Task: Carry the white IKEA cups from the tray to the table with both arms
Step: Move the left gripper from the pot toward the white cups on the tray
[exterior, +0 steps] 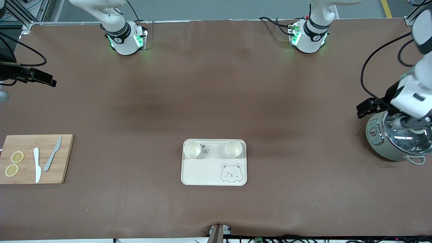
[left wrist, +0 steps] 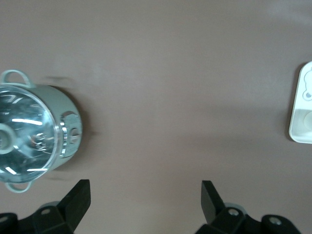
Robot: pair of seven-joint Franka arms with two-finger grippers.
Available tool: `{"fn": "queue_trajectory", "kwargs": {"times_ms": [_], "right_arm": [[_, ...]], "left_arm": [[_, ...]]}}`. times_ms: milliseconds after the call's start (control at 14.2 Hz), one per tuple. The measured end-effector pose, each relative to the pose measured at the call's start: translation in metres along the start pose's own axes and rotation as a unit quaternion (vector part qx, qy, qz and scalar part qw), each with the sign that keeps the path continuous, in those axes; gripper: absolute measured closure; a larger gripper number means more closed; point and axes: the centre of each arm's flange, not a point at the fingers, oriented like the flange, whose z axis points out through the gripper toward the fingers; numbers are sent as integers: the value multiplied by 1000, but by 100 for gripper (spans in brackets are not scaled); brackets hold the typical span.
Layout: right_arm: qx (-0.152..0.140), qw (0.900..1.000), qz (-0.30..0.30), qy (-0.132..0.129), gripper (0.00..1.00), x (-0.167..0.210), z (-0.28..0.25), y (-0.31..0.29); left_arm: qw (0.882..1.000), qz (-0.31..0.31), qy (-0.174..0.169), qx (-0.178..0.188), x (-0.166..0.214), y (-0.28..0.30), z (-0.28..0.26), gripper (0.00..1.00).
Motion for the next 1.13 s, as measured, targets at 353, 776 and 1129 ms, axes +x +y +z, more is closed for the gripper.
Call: {"fn": "queue_trajectory", "kwargs": {"times_ms": [353,776,1129], "right_arm": [[-5,999,1,37,0,4,-13,1],[2,998,0,64,0,10,-25,-1],[9,998,-4,60,0,15,-20,-7]], "left_arm": [[1000,-6,-25,5,22,63,73,0],[1000,-7,-13,1,18,137,102,0],[999,-36,-22,8,4,198,129,0]]}}
